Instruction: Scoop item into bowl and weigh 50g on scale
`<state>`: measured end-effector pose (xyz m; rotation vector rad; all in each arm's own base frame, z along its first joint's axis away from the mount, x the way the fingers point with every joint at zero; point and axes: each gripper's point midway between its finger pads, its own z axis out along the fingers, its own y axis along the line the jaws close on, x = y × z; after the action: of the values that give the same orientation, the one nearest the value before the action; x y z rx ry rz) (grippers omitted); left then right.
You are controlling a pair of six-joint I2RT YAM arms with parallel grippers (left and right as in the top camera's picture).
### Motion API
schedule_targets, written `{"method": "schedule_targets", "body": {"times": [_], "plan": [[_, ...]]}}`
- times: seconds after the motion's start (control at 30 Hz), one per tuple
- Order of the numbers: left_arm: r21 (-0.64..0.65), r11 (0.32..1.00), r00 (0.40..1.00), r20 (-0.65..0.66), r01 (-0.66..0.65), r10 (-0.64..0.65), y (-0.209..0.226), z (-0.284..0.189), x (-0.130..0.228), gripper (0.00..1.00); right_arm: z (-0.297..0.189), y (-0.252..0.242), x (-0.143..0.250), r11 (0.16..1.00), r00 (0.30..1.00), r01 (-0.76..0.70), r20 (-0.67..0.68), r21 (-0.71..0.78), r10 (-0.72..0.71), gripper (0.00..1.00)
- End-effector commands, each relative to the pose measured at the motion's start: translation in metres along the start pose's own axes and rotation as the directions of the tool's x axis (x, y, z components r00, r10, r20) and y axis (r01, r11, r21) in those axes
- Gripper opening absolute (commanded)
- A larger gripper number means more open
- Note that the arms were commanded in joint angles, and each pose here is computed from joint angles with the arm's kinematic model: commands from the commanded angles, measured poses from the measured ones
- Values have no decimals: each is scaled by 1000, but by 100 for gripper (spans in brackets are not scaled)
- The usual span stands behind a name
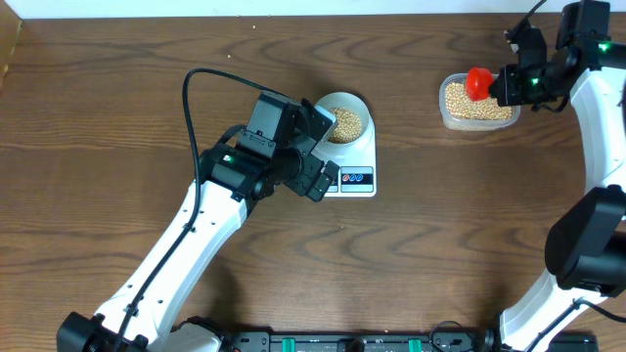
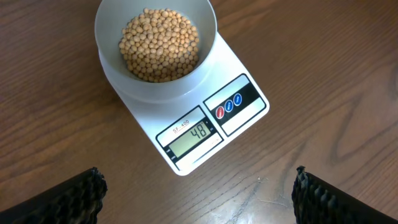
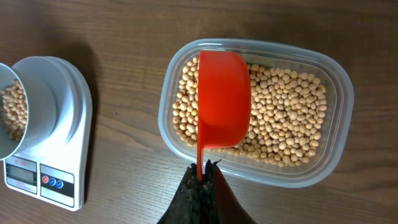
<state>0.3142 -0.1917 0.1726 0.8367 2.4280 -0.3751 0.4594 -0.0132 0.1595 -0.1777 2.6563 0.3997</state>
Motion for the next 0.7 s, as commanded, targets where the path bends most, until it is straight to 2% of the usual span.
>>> {"method": "schedule_targets", "body": {"times": [0.0,0.67], "plan": [[4,1000,1000,-10,-11,11,1,2,2,98,7,-4,0,1000,1000,-23,-12,7,23,1],[4,1000,1000,-10,-11,11,1,2,2,98,41,-13,12,998,995,-64,-77,-21,62,1]]}}
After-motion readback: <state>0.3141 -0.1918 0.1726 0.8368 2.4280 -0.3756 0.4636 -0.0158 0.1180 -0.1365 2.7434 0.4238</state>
